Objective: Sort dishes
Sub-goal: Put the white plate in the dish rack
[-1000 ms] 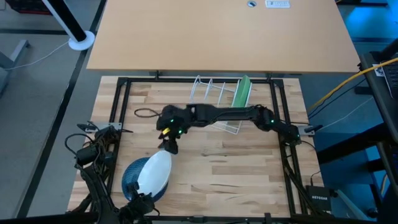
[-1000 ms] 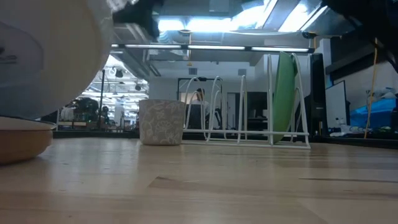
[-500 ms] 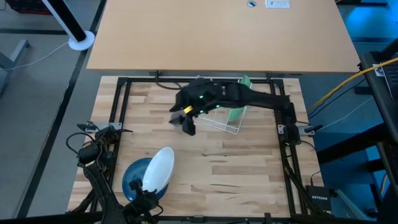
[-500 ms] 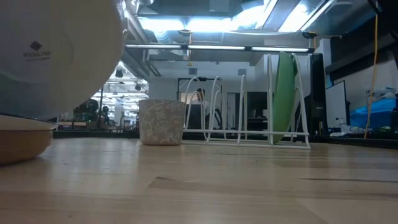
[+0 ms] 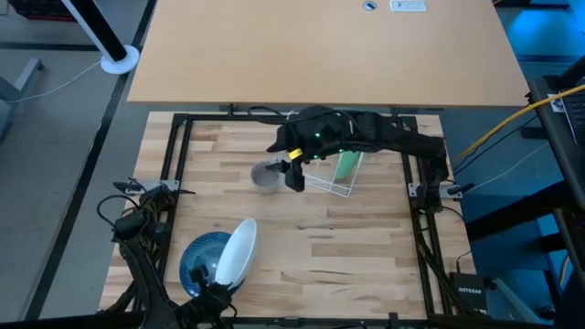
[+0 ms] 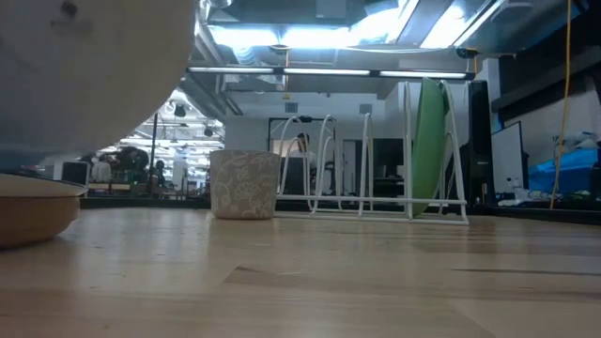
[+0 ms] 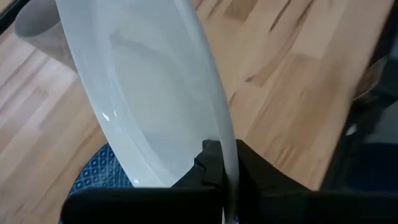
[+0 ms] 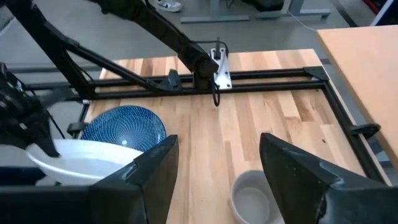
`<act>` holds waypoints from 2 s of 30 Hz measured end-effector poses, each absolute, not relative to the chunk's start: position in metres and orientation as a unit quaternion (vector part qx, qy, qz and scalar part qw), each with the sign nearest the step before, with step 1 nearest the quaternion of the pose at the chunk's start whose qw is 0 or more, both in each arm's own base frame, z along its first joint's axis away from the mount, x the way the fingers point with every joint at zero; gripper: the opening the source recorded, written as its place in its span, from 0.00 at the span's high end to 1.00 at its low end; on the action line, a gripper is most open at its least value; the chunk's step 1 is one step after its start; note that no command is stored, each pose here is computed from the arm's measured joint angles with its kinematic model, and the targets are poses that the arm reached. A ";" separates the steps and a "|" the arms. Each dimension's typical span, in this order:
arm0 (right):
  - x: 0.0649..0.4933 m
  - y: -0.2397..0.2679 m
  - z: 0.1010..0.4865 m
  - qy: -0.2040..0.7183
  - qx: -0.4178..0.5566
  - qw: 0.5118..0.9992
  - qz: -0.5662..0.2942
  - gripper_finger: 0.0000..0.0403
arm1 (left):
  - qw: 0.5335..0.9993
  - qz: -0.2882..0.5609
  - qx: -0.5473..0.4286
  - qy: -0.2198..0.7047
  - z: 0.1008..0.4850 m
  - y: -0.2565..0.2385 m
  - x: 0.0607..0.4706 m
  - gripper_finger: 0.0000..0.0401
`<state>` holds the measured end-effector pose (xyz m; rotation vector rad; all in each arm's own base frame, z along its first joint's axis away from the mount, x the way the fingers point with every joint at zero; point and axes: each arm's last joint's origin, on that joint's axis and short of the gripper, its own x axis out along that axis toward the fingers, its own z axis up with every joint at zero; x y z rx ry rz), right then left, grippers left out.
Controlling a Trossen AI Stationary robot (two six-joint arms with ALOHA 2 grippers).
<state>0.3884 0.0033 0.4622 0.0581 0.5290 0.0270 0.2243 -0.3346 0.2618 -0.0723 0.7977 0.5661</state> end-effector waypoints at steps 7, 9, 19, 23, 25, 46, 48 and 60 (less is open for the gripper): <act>0.374 0.003 0.472 0.260 0.005 0.965 0.017 0.44 | 0.903 0.260 -0.056 0.336 0.288 -0.334 0.235 1.00; 0.365 0.002 0.480 0.249 -0.003 0.968 0.013 0.44 | 0.909 0.257 -0.054 0.323 0.296 -0.331 0.240 1.00; 0.294 -0.004 0.528 0.195 -0.053 0.976 -0.079 0.44 | 0.924 0.263 -0.017 0.278 0.336 -0.302 0.280 1.00; 0.265 -0.006 0.543 0.178 -0.064 0.976 -0.106 0.44 | 0.921 0.272 0.002 0.279 0.350 -0.279 0.305 1.00; 0.253 -0.006 0.547 0.176 -0.065 0.975 -0.117 0.44 | 0.921 0.273 0.013 0.278 0.355 -0.267 0.319 1.00; 0.191 -0.009 0.528 0.352 -0.103 0.918 -0.150 0.44 | 0.943 0.224 -0.130 0.207 0.408 -0.093 0.436 1.00; 0.191 -0.009 0.528 0.355 -0.103 0.917 -0.149 0.44 | 0.940 0.237 -0.138 0.203 0.409 -0.078 0.439 1.00; 0.191 -0.009 0.528 0.356 -0.114 0.916 -0.145 0.44 | 0.926 0.257 -0.195 0.197 0.410 -0.015 0.447 1.00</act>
